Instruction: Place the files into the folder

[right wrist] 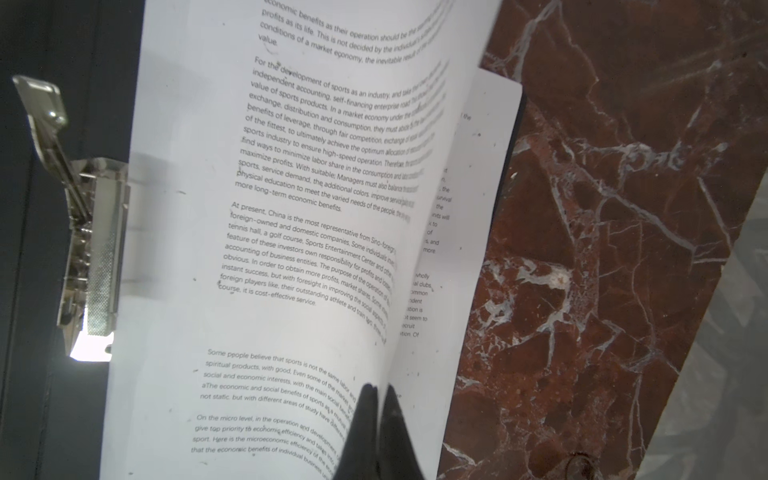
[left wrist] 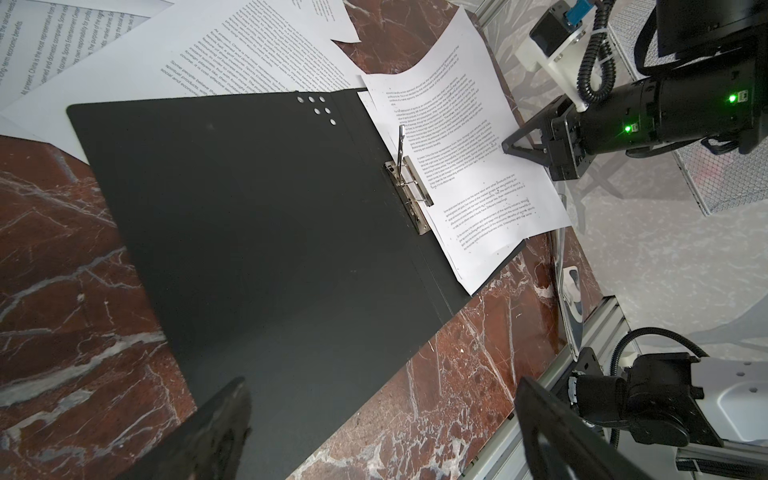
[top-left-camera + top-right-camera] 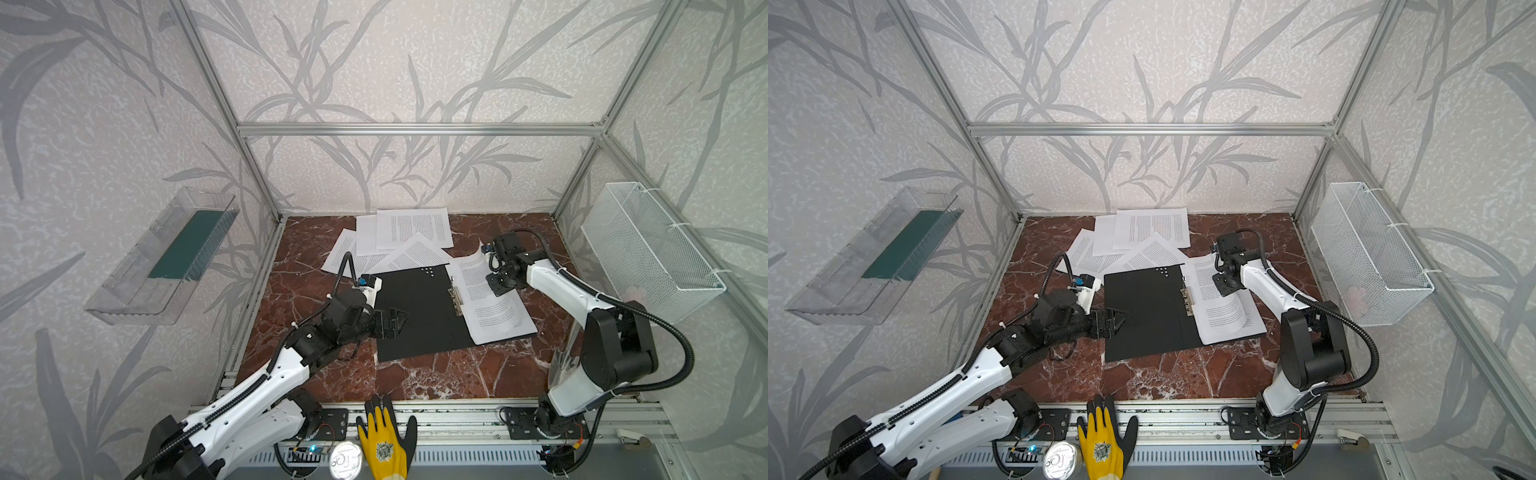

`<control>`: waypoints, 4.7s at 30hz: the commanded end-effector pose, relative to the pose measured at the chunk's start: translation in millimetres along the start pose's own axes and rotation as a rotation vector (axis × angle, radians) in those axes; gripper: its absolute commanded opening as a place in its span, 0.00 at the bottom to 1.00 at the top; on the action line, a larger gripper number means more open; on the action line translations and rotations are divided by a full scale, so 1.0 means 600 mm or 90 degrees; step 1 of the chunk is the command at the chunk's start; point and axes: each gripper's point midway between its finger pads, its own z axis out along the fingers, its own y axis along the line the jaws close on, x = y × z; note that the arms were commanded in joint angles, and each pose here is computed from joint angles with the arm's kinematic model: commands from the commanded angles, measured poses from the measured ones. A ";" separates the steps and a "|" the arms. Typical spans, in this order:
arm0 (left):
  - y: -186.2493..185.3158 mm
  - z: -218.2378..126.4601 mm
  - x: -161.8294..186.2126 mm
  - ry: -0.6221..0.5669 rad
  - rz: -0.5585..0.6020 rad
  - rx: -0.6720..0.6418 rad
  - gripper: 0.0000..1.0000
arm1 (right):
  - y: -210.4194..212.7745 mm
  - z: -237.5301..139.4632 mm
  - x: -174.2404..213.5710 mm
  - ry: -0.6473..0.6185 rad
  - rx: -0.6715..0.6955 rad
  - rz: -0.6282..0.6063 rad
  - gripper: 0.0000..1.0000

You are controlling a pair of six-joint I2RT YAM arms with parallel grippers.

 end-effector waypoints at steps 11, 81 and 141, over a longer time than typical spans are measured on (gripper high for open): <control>0.010 0.006 0.003 -0.003 0.011 -0.016 0.99 | 0.010 -0.011 0.004 -0.024 -0.022 -0.005 0.00; 0.026 0.013 0.006 0.001 0.015 -0.046 0.99 | 0.005 -0.013 0.020 -0.030 -0.003 0.008 0.53; 0.461 0.185 -0.155 -0.159 -0.525 -0.215 0.88 | 0.361 -0.085 -0.010 -0.257 -0.319 0.076 0.99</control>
